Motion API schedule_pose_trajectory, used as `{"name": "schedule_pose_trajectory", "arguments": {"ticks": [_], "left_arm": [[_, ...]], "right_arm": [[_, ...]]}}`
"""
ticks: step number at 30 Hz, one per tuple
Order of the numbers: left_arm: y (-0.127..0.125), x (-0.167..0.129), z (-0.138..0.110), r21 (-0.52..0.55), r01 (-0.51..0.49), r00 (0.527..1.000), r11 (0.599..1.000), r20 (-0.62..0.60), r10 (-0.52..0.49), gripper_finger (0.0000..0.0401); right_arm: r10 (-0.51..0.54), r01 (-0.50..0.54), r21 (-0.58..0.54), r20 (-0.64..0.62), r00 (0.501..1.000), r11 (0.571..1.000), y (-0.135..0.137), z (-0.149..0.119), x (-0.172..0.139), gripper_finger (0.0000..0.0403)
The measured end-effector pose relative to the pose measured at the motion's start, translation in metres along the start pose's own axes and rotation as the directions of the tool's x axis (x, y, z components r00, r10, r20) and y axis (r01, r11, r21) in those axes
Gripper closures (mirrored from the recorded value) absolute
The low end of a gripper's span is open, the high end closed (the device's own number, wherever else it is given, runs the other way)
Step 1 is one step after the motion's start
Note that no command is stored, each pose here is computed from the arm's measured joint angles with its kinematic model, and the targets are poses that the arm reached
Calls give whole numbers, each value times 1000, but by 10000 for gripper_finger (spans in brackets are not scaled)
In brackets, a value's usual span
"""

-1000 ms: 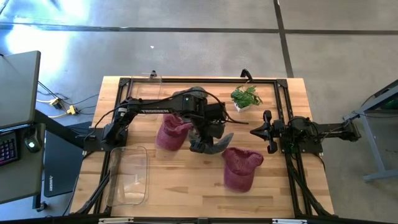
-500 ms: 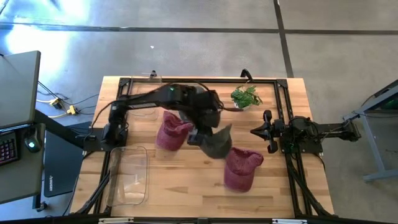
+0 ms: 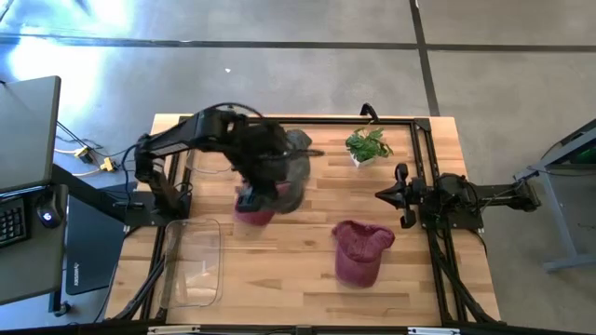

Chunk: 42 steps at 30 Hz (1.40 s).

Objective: Pick & Place hat
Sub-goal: Put the bottom black cap into the bottom transparent bin

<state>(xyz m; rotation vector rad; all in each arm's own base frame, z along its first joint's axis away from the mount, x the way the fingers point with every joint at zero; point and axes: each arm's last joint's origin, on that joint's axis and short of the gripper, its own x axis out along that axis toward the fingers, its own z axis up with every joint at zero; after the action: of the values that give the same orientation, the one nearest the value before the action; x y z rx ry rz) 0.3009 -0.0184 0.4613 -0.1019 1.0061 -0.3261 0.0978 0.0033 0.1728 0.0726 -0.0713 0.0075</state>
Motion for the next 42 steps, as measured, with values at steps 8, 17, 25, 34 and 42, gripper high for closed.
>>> {"name": "schedule_pose_trajectory", "arguments": {"ticks": [8, 17, 25, 34, 42], "left_arm": [[-59, -36, -23, -111, 46, 996, 993, 76, -38, 401], [-109, -46, -42, -225, 233, 972, 946, 32, -231, 401], [-132, -35, -63, -290, 238, 958, 927, -85, -272, 401], [-141, -24, -116, -366, 188, 909, 911, -286, -303, 401], [-136, -51, -137, -412, 160, 943, 897, -203, -262, 401]], "right_arm": [[-138, 138, -8, 5, 990, 990, -4, 0, 0, 391], [-294, 294, 3, 19, 956, 956, -8, 1, -1, 391], [-324, 324, 5, 23, 946, 946, -9, 1, -1, 391], [-324, 324, 17, 22, 946, 946, -9, 1, -1, 391], [-324, 322, 58, 22, 946, 945, -9, 1, -1, 391]]}}
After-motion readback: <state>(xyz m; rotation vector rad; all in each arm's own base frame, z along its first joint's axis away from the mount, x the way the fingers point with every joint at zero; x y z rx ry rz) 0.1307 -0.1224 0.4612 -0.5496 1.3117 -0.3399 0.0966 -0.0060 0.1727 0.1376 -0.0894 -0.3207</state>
